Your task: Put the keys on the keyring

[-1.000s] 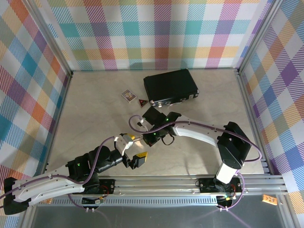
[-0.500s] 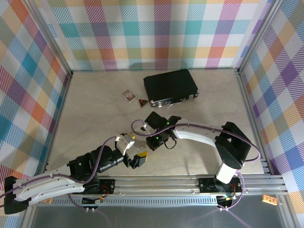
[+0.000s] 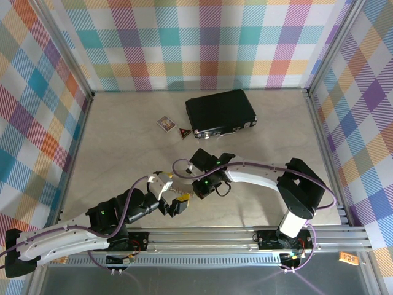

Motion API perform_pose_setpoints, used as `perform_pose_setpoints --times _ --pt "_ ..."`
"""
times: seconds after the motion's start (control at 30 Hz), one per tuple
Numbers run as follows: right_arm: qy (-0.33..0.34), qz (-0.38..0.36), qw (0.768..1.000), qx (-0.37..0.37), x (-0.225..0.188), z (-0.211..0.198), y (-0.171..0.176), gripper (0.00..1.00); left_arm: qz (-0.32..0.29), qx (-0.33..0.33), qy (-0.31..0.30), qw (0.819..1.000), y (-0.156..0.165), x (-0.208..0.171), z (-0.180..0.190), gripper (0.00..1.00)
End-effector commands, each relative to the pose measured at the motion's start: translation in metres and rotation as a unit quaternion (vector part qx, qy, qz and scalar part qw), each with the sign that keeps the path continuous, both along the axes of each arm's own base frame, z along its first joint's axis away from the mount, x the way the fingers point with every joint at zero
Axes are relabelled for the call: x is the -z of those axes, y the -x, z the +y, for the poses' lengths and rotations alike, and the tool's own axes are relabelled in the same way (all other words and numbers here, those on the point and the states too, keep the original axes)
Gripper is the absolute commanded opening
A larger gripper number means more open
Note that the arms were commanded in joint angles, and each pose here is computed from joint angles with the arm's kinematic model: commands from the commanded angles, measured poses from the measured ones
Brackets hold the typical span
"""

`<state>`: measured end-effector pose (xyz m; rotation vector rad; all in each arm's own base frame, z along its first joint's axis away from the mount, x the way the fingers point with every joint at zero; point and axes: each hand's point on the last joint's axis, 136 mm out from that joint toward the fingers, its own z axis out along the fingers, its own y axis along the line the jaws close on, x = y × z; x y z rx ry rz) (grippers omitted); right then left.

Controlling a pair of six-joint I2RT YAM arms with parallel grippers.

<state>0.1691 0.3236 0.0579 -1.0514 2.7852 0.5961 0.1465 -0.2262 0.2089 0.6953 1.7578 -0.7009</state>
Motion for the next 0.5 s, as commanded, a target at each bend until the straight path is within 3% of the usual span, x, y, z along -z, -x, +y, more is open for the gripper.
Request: perform_pose_setpoints --times 0.0,0.47 --pt "-0.009 0.014 1.000 0.010 -0.006 -0.005 0.007 0.00 -0.019 -0.011 0.018 1.000 -0.003 -0.019 0.003 1.00" --pt "0.020 0.072 0.997 0.020 0.026 -0.029 0.036 0.00 -0.020 -0.017 0.017 0.999 -0.004 -0.021 0.007 1.00"
